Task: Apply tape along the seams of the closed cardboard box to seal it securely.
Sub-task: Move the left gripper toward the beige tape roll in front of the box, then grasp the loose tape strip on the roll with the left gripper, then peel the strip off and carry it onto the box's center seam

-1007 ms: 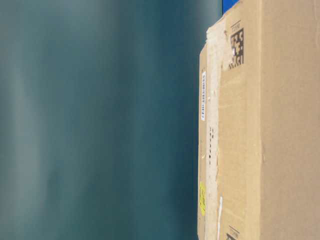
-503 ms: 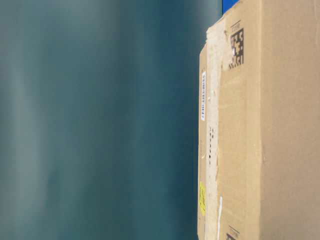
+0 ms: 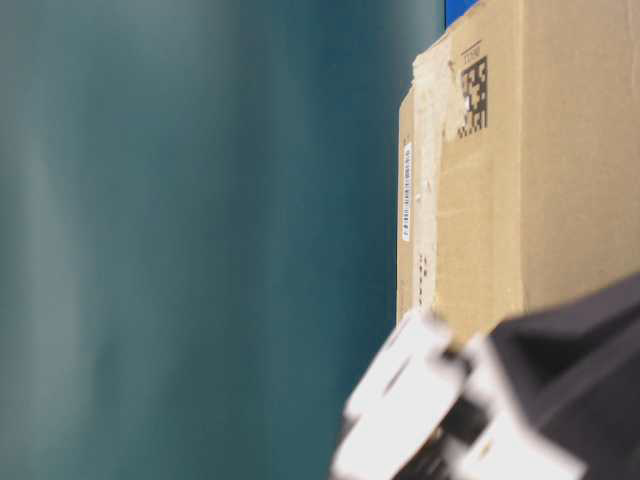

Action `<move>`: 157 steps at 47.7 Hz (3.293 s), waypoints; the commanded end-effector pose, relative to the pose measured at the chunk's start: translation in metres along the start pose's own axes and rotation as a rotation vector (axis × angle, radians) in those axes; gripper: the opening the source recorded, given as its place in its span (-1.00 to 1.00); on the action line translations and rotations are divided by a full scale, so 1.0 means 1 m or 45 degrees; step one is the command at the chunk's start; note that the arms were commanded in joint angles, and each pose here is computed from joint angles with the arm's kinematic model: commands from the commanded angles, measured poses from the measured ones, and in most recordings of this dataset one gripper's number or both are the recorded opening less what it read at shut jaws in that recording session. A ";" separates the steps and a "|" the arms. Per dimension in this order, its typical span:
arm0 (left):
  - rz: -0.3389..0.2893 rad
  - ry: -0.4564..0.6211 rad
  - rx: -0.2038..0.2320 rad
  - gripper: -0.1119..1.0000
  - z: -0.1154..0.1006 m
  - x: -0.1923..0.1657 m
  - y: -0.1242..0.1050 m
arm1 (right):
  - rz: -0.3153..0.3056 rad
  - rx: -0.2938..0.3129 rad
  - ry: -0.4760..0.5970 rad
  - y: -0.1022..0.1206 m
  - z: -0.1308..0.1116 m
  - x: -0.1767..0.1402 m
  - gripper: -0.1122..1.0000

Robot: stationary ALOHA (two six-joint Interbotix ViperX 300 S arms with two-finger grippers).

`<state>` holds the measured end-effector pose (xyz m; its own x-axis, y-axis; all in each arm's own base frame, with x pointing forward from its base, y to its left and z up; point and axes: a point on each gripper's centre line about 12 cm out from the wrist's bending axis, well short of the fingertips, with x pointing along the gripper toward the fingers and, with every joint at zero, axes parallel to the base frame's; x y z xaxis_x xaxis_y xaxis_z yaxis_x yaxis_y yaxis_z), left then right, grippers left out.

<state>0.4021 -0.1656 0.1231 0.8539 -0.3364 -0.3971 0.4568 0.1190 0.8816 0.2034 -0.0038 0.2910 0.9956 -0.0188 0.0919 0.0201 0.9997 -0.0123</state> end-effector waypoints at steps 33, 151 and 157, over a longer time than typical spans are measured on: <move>0.015 0.032 -0.012 -0.01 -0.010 0.020 0.013 | 0.015 -0.054 -0.012 0.001 0.006 0.003 -0.80; 0.036 0.458 0.314 -0.76 -0.124 -0.130 0.094 | 0.033 -0.134 0.017 0.003 0.019 0.009 -0.80; -0.027 0.456 0.299 -0.76 -0.124 -0.130 0.090 | 0.034 -0.136 0.021 0.003 0.018 0.009 -0.80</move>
<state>0.3632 0.0043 0.2103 0.8882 0.0130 -0.4592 0.4574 -0.1192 0.8813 0.2087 -0.0009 0.3008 0.9986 0.0067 0.0525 -0.0006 0.9933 -0.1158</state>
